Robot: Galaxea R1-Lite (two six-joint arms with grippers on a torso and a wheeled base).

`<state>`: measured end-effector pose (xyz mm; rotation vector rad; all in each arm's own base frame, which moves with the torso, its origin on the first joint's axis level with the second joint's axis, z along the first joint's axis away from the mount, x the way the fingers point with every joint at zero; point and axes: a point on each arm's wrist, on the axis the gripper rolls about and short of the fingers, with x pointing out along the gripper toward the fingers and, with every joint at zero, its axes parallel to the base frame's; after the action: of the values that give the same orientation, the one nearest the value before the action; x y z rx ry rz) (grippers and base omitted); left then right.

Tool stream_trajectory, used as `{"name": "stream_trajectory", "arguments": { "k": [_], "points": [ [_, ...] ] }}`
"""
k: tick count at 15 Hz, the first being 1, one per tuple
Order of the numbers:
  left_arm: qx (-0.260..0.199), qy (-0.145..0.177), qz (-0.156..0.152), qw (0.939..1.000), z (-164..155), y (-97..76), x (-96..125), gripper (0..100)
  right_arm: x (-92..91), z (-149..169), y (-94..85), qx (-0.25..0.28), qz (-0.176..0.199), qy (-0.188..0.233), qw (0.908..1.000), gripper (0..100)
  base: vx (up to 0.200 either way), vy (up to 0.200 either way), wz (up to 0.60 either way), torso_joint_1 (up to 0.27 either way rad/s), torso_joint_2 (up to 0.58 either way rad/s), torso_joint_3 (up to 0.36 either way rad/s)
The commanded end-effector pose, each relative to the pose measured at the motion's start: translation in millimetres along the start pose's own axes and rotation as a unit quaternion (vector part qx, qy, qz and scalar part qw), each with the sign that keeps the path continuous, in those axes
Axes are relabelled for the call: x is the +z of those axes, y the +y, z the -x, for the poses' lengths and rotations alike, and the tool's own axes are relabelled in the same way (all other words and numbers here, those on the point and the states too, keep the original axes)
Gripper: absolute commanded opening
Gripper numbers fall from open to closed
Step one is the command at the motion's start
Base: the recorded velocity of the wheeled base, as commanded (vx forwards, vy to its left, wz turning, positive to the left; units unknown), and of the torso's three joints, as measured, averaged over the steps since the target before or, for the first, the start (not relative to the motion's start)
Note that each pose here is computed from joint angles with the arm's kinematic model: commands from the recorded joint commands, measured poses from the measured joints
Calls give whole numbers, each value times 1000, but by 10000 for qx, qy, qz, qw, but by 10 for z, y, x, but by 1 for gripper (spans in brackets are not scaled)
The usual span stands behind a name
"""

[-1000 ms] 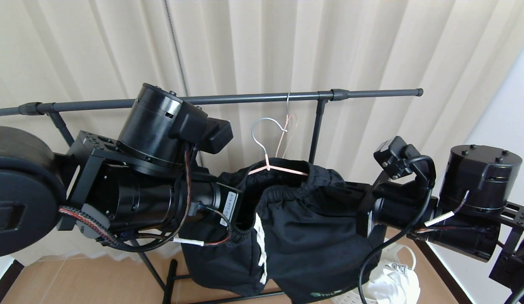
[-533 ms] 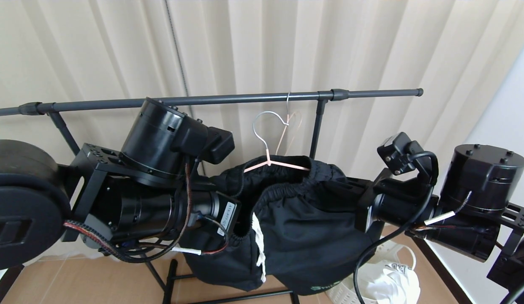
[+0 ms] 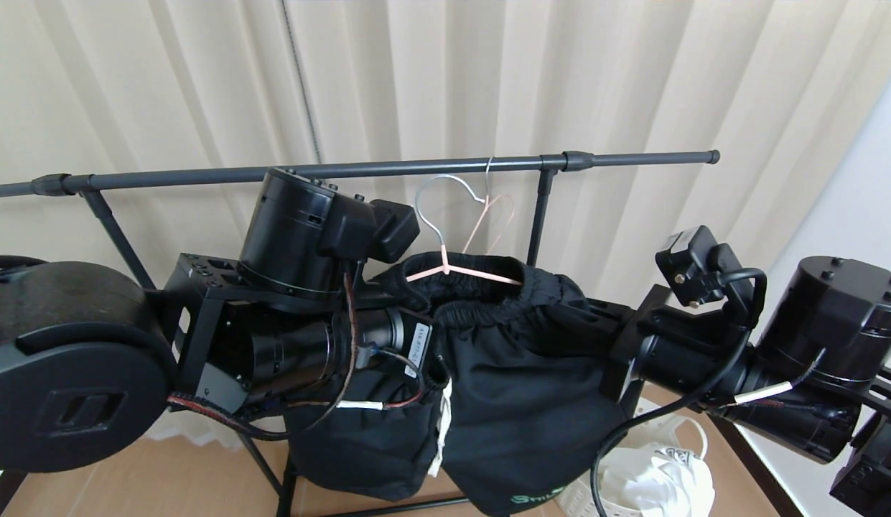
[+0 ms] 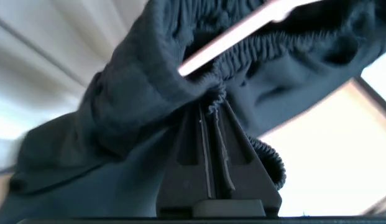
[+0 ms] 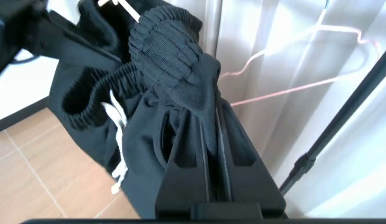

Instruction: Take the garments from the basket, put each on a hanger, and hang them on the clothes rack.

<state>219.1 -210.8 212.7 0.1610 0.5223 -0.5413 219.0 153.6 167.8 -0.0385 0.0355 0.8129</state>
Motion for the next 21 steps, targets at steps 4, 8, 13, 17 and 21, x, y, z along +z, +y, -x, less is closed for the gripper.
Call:
{"name": "stream_trajectory", "arguments": {
  "k": [4,8,13,17,21],
  "points": [
    [49,-19,-24,10000,-20,-17,-26,0,-39,14,9,24,29,-69,10000,0,0,0,0,0,0,0],
    [40,-41,-24,10000,-3,-20,-19,100,-27,31,13,23,34,-91,10000,0,0,0,0,0,0,0],
    [40,-212,-103,9997,181,-85,-2,100,-6,31,13,30,44,-136,9999,0,0,0,0,0,0,0],
    [-7,-251,-281,9993,329,-73,-60,100,-32,5,-9,1,1,-83,10000,0,0,0,0,0,0,0],
    [-21,-289,-635,9976,489,-32,-150,100,-30,16,-63,32,-77,-92,9999,0,0,0,0,0,0,0]
  ]
}}
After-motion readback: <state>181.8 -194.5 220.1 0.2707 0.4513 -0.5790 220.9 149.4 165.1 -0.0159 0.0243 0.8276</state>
